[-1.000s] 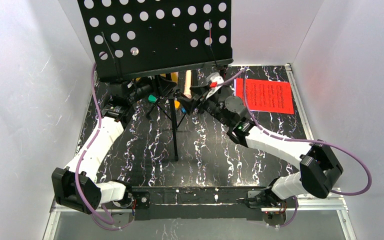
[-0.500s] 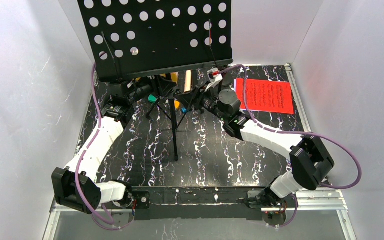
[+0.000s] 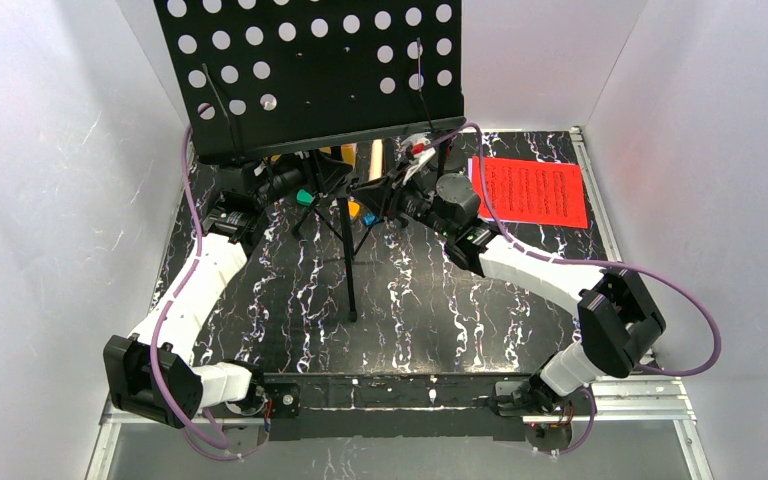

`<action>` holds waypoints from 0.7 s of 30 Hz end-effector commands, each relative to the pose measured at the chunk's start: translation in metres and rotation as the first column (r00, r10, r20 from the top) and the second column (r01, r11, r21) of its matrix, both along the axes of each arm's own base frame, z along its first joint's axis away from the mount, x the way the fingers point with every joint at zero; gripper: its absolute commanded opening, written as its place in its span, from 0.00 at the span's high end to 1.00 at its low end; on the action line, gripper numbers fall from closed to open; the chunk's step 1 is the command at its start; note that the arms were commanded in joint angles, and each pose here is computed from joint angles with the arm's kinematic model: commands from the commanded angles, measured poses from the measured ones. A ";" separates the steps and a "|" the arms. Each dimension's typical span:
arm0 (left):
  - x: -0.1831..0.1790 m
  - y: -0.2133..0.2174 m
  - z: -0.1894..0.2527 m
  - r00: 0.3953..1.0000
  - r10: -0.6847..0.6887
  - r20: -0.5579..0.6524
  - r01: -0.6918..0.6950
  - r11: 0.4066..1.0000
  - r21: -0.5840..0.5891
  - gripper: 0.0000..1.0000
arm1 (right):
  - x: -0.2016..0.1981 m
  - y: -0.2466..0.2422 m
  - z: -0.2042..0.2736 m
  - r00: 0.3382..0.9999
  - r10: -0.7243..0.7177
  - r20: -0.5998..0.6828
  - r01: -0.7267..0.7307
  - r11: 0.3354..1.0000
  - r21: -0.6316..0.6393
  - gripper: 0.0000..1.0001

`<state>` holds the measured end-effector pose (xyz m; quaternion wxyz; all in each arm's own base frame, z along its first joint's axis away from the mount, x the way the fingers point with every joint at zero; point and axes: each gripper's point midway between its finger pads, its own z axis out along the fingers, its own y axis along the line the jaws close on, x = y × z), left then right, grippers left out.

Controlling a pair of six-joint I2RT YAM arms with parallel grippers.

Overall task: Pack up the instrument practice props
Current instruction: Unscrew the knob on the music stand.

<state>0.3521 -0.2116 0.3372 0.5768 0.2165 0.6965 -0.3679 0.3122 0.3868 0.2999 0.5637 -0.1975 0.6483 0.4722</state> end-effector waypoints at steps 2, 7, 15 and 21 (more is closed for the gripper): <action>-0.014 0.001 -0.008 0.993 -0.014 -0.114 0.011 1.000 -0.027 1.00 | 0.004 -0.003 0.030 0.915 0.055 0.399 0.020 0.983 -0.182 0.86; -0.013 0.001 -0.009 0.993 -0.013 -0.117 0.009 1.000 -0.028 1.00 | 0.000 -0.005 0.009 0.653 0.248 0.715 0.174 0.871 -0.460 0.90; -0.013 0.000 -0.011 0.992 -0.015 -0.125 0.012 1.000 -0.028 1.00 | 0.011 -0.012 -0.005 0.274 0.434 0.858 0.602 0.619 -0.505 0.93; -0.012 0.000 -0.012 0.991 -0.014 -0.130 0.010 1.000 -0.028 1.00 | 0.014 -0.018 -0.004 0.133 0.473 0.871 0.726 0.552 -0.410 0.88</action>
